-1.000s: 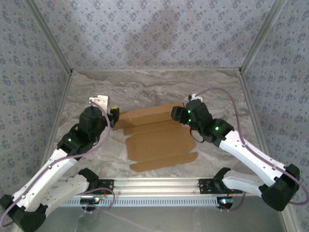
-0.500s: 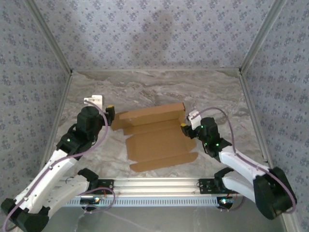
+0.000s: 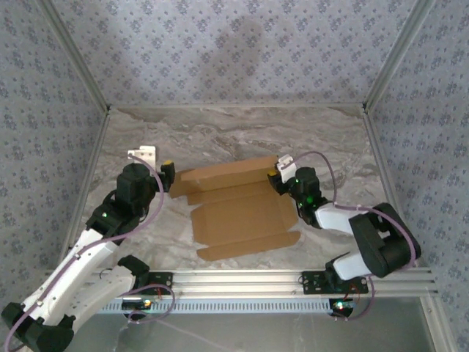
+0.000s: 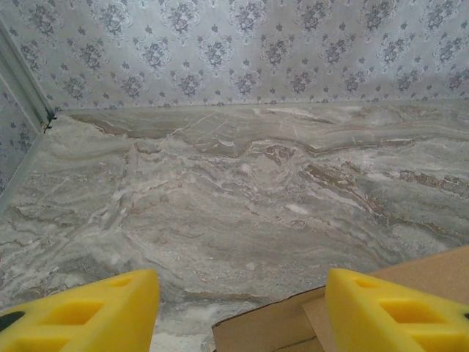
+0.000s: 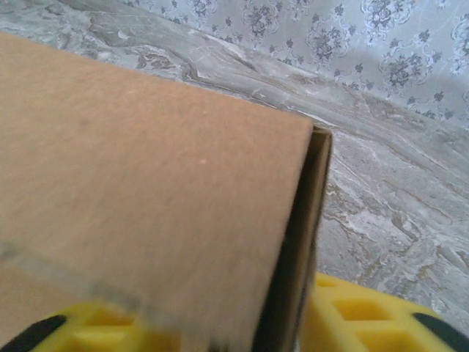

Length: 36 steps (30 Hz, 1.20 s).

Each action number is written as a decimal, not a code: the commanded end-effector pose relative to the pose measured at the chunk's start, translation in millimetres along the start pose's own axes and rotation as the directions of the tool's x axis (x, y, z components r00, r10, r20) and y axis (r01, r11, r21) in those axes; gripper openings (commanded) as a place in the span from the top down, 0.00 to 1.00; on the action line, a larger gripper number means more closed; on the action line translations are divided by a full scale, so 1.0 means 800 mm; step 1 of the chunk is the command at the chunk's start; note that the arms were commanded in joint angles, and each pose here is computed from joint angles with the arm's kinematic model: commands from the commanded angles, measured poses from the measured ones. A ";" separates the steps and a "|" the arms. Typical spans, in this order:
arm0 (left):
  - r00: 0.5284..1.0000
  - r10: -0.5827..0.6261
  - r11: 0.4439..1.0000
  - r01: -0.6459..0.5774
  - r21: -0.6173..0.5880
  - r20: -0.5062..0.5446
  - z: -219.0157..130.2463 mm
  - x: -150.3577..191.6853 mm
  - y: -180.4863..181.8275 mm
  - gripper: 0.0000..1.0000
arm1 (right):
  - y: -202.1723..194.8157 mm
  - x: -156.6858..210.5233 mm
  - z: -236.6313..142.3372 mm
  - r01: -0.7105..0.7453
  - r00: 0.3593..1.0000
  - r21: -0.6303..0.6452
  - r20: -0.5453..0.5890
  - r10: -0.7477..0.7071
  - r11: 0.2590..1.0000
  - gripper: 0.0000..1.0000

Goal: Fold the paper box

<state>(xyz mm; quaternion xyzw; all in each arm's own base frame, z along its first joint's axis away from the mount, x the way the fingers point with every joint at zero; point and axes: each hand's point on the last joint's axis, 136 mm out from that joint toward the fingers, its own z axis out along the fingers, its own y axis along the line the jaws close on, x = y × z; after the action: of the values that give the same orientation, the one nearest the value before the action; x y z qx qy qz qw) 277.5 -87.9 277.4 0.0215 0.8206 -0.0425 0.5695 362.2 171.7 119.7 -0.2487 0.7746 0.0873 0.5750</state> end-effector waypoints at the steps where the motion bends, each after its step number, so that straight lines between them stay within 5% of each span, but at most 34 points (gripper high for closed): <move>1: 0.999 -0.003 1.000 0.003 0.003 0.045 -0.005 -0.014 0.002 0.39 | -0.011 -0.016 0.012 -0.003 0.999 0.044 0.049 0.001 0.999 0.64; 5: 0.999 0.000 1.000 0.000 -0.001 0.044 -0.002 -0.013 0.002 0.39 | -0.007 -0.013 0.015 0.018 0.999 0.053 0.048 -0.020 0.998 0.73; 15: 1.000 0.000 1.000 0.000 -0.004 0.027 0.004 -0.009 0.000 0.38 | -0.002 0.005 0.014 0.029 0.999 0.075 0.037 -0.032 0.997 0.72; 24: 1.000 0.006 1.000 -0.006 -0.008 0.024 0.007 -0.007 0.000 0.38 | 0.004 -0.002 0.008 0.047 0.998 0.074 0.031 -0.050 0.996 0.96; 36: 0.998 -0.068 0.993 0.067 0.098 0.007 -0.012 -0.034 -0.020 0.33 | -0.043 -0.094 -0.073 -0.098 0.993 0.199 0.081 0.083 0.975 1.00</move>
<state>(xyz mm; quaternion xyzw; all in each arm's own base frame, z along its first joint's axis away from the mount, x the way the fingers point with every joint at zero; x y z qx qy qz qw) 280.6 -95.6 269.6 0.0339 0.8308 -0.0516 0.5531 345.2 156.7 191.6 -0.2012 0.7542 0.0532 0.6228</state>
